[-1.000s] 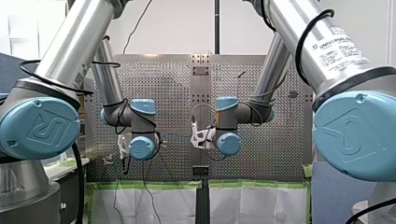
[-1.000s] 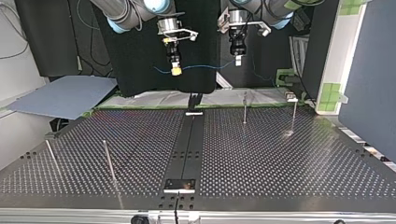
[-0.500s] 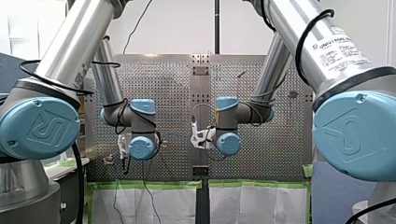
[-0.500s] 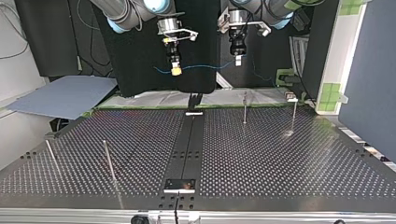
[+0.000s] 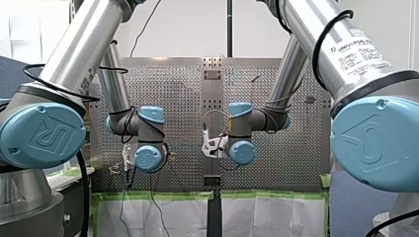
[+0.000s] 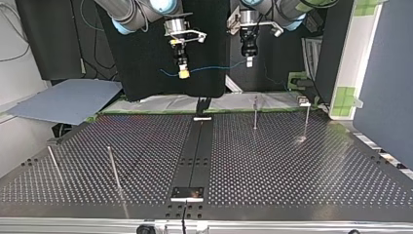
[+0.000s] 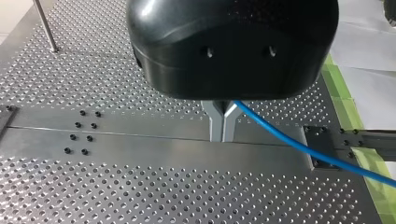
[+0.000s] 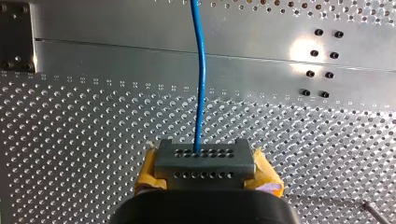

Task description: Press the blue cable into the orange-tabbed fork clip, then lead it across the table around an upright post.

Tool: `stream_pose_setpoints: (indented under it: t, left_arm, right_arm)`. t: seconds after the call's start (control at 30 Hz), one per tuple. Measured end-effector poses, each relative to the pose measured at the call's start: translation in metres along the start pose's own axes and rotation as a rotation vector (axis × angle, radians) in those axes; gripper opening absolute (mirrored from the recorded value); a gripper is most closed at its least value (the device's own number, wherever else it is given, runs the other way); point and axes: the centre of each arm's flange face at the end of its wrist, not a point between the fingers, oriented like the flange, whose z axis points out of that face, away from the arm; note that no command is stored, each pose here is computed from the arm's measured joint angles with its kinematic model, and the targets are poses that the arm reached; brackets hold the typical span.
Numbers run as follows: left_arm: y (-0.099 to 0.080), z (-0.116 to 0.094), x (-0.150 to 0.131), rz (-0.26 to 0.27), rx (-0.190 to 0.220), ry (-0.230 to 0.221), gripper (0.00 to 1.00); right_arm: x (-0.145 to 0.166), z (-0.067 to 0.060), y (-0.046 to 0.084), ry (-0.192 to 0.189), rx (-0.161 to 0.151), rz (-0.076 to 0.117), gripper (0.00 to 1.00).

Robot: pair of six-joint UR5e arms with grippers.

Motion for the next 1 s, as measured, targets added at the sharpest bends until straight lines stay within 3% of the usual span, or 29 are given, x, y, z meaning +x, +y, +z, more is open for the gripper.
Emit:
stream_pose_setpoints:
  t: [0.53, 0.77, 1.0]
  left_arm:
    - [0.0, 0.0, 0.0, 0.001, 0.0, 0.001, 0.0]
    - [0.0, 0.0, 0.0, 0.001, 0.0, 0.001, 0.0]
    - [0.0, 0.0, 0.0, 0.001, 0.0, 0.001, 0.0]
  right_arm:
    - [-0.002, 0.0, -0.003, -0.006, 0.0, 0.003, 0.0]
    - [-0.021, 0.006, -0.009, -0.047, -0.035, -0.003, 0.0]
    - [-0.057, 0.0, -0.008, -0.112, -0.066, -0.024, 0.0]
